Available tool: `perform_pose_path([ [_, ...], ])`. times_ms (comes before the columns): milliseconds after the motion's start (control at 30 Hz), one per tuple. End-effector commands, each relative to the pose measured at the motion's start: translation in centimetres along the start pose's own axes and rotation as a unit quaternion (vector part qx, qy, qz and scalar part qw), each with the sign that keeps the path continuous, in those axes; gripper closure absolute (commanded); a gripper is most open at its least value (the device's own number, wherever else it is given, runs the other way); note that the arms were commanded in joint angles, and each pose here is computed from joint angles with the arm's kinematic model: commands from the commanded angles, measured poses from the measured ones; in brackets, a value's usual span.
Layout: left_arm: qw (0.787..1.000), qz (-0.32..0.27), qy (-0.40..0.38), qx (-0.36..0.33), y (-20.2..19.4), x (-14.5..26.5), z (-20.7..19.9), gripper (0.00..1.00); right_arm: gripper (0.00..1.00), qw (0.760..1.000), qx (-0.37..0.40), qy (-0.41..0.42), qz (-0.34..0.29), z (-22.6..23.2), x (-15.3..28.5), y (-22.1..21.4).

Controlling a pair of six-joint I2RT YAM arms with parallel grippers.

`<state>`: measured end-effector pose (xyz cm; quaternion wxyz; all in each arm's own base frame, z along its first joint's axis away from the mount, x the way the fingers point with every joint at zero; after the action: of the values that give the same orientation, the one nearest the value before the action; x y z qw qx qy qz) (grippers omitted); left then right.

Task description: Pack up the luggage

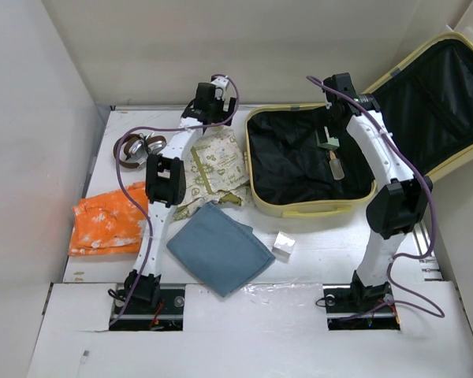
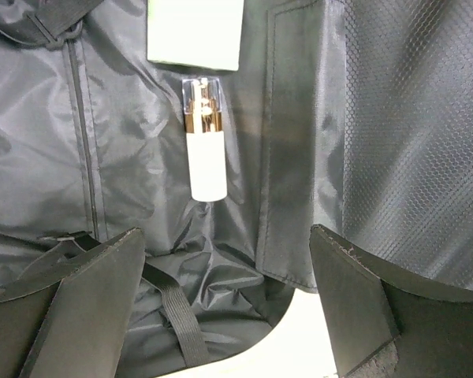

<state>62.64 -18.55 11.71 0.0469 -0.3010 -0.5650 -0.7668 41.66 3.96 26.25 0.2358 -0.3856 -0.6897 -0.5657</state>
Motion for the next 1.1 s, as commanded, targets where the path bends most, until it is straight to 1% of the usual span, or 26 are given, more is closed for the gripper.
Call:
perform_pose_path([
  [0,0.999,-0.02,0.023,-0.036,2.6,1.3,0.8,0.01,0.11,1.0,0.006,-0.012,-0.008,-0.5,0.9,0.5],
  [133,0.998,-0.019,0.023,-0.063,2.6,1.3,1.1,0.01,0.11,1.0,0.016,-0.023,0.005,-0.7,0.7,0.1],
  [167,0.996,-0.019,0.024,-0.088,2.7,1.3,0.7,0.01,0.11,1.0,0.016,-0.023,0.005,-0.7,0.7,0.1],
  [233,0.993,-0.016,0.032,-0.116,2.8,1.3,0.6,0.01,0.11,0.999,0.018,-0.029,0.008,-0.9,0.7,0.0],
  [333,0.988,0.01,0.023,-0.152,1.0,0.6,0.5,0.01,0.11,0.999,0.025,-0.042,0.012,-1.2,0.8,-0.2],
  [433,0.984,0.013,-0.01,-0.177,0.3,0.3,-0.2,0.01,0.11,0.998,0.034,-0.049,0.019,-1.4,0.7,-0.6],
  [600,0.98,0.016,-0.03,-0.198,-0.5,-0.2,-0.6,0.01,0.11,0.997,0.045,-0.055,0.031,-1.2,-0.3,-0.8],
  [767,0.976,0.03,-0.011,-0.214,-1.5,-0.8,-0.1,0.01,0.11,0.995,0.064,-0.066,0.041,-1.2,-1.2,-0.9],
  [900,0.976,0.031,-0.007,-0.215,-1.7,-0.9,0.0,0.13,0.12,0.995,0.061,-0.066,0.033,-1.0,-1.4,-0.2],
  [933,0.976,0.04,-0.011,-0.214,-2.5,-1.1,-0.2,0.21,0.12,0.995,0.063,-0.062,0.038,-0.8,-1.7,-0.3],
  [967,0.976,0.031,-0.014,-0.214,-2.0,-0.9,-0.3,0.27,0.12,0.996,0.06,-0.061,0.032,-0.8,-1.5,0.0],
  [1033,0.976,0.021,-0.016,-0.214,-1.6,-0.8,-0.3,0.45,0.12,0.996,0.06,-0.061,0.032,-0.7,-1.7,0.1],
  [1067,0.976,0.019,-0.015,-0.214,-1.5,-0.5,-0.3,0.59,0.12,0.996,0.06,-0.061,0.032,-0.7,-1.7,0.1],
])
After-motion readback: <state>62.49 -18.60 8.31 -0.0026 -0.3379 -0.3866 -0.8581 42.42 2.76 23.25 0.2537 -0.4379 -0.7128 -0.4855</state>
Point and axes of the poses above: each gripper's point midway between its finger pads, its own x axis back along the fingers, its own z axis along the line the jaws close on, y = z × x, the point moved 5 cm from there along x, back along the fingers, and after that the axes turned 11 degrees about -x, right-handed, at the moved point
